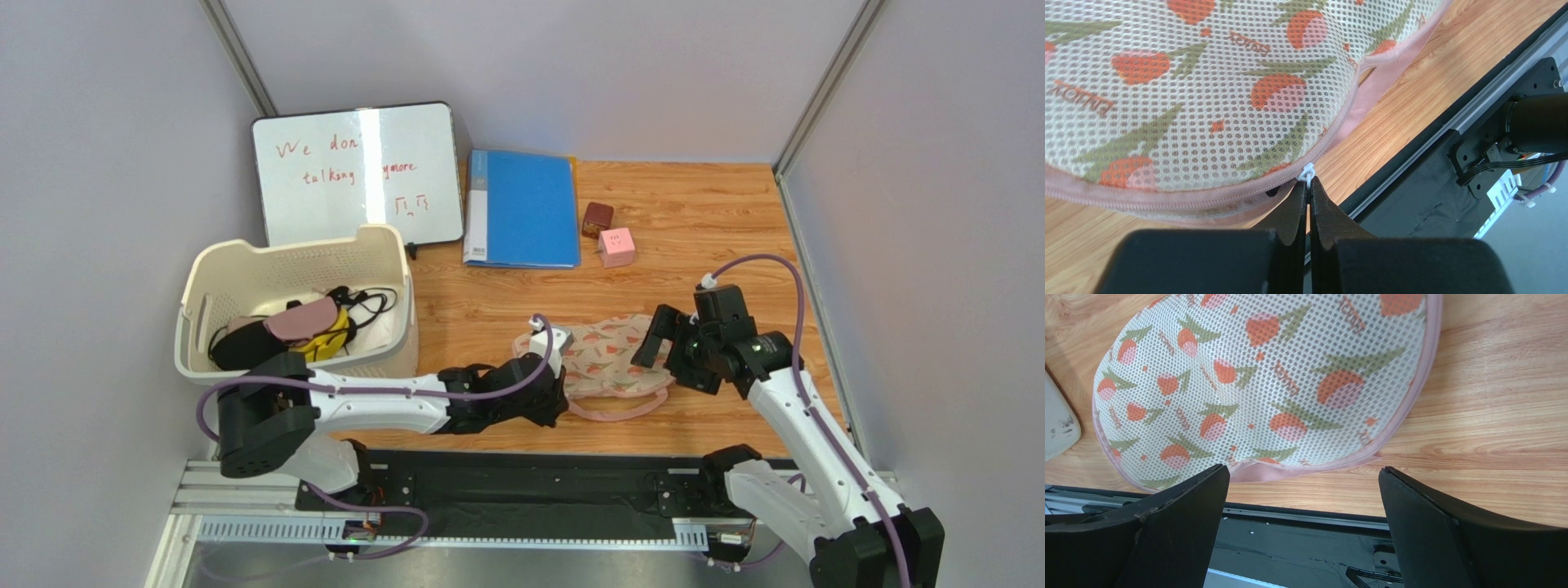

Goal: Place the bra in the laundry bag and zip it closed

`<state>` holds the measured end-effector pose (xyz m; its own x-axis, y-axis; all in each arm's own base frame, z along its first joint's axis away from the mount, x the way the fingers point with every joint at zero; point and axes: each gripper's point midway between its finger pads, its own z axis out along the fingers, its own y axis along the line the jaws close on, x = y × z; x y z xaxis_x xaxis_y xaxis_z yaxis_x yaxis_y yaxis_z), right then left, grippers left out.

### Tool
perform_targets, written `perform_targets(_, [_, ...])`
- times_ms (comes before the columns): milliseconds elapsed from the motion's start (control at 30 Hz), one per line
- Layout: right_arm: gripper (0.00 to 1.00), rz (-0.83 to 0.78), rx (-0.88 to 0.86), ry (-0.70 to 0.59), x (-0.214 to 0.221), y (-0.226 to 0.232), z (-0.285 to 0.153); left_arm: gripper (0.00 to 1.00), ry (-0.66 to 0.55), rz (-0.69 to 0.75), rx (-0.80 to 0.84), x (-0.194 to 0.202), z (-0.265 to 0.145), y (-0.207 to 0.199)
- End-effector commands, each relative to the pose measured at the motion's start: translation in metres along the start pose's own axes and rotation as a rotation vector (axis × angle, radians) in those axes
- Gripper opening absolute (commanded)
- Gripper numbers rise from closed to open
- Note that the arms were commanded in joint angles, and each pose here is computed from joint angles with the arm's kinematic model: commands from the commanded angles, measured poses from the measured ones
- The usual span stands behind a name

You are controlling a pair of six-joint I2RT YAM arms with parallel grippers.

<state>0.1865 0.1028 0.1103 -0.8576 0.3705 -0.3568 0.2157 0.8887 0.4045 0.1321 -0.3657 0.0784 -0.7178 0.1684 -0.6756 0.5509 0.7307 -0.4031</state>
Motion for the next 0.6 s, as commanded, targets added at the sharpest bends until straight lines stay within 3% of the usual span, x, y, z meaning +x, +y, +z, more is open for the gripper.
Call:
perform_targets(0, [1.0, -0.027, -0.001, -0.029, -0.015, 0.006, -0.013, 0.0, -0.087, -0.031, -0.02, -0.019, -0.021, 0.011])
perform_targets(233, [0.91, 0.113, -0.419, 0.142, 0.023, 0.081, -0.023, 0.0, -0.084, -0.046, 0.004, -0.019, -0.032, 0.01])
perform_targets(367, [0.88, 0.185, -0.464, 0.254, 0.057, 0.104, -0.018, 0.0, -0.08, -0.053, 0.037, -0.02, -0.026, 0.0])
perform_targets(567, [0.83, 0.376, -0.475, 0.222, 0.07, 0.104, 0.002, 0.0, -0.069, -0.048, 0.069, -0.022, -0.023, -0.011])
